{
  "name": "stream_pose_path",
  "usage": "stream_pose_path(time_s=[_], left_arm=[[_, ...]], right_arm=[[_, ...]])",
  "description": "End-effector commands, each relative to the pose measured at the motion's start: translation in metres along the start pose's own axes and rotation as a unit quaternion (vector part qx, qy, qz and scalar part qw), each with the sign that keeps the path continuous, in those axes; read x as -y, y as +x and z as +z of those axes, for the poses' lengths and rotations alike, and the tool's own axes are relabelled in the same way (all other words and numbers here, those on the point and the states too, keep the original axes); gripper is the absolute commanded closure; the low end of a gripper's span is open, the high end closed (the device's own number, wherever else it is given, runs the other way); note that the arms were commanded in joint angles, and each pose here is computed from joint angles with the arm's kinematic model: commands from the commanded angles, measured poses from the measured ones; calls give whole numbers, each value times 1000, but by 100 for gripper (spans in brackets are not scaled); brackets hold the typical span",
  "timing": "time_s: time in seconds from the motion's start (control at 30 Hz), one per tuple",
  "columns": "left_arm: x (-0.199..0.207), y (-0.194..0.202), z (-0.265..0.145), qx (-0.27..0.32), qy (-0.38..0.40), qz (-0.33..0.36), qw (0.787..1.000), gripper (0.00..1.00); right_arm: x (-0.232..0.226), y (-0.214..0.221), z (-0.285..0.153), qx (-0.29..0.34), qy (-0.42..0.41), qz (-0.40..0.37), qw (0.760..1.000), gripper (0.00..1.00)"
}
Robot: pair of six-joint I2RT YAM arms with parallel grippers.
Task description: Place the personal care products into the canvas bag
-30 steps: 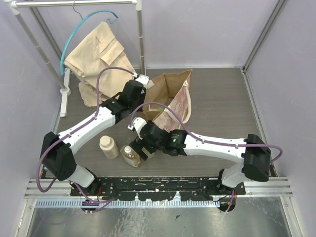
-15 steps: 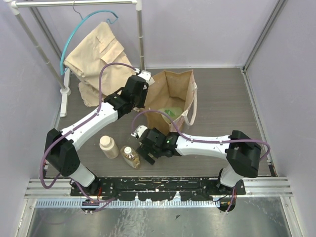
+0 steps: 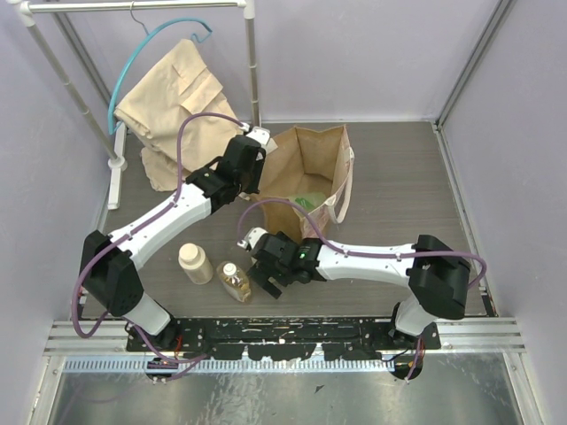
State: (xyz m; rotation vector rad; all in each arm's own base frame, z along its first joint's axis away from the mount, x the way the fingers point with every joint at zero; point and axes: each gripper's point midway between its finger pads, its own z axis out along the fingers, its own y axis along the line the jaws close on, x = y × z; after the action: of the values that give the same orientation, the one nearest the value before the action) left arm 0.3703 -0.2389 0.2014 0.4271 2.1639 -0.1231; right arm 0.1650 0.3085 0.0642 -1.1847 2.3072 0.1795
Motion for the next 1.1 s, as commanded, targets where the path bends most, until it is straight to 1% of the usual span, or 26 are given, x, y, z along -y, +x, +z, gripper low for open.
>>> stream_pose_path(time_s=[0.0, 0.17, 0.27, 0.5, 0.63, 1.07], left_arm=[[-3, -7, -9, 16, -1, -5, 1000, 100], [-4, -7, -11, 17, -2, -6, 1000, 100], [-4, -9, -11, 19, -2, -6, 1000, 100], [-5, -10, -13, 19, -4, -7, 1000, 100], [-7, -11, -14, 20, -8, -4, 1000, 100], [-7, -7, -12, 17, -8, -4, 1000, 100]], right_arm=[[3, -29, -29, 51, -8, 29, 998, 0], [4, -43, -53, 86, -20, 43, 995, 0], [5, -50, -59, 103, -21, 41, 994, 0], [2, -56, -41, 92, -18, 17, 995, 0], [0, -63, -32, 101, -18, 6, 995, 0], [5, -83, -30, 132, -12, -4, 991, 0]])
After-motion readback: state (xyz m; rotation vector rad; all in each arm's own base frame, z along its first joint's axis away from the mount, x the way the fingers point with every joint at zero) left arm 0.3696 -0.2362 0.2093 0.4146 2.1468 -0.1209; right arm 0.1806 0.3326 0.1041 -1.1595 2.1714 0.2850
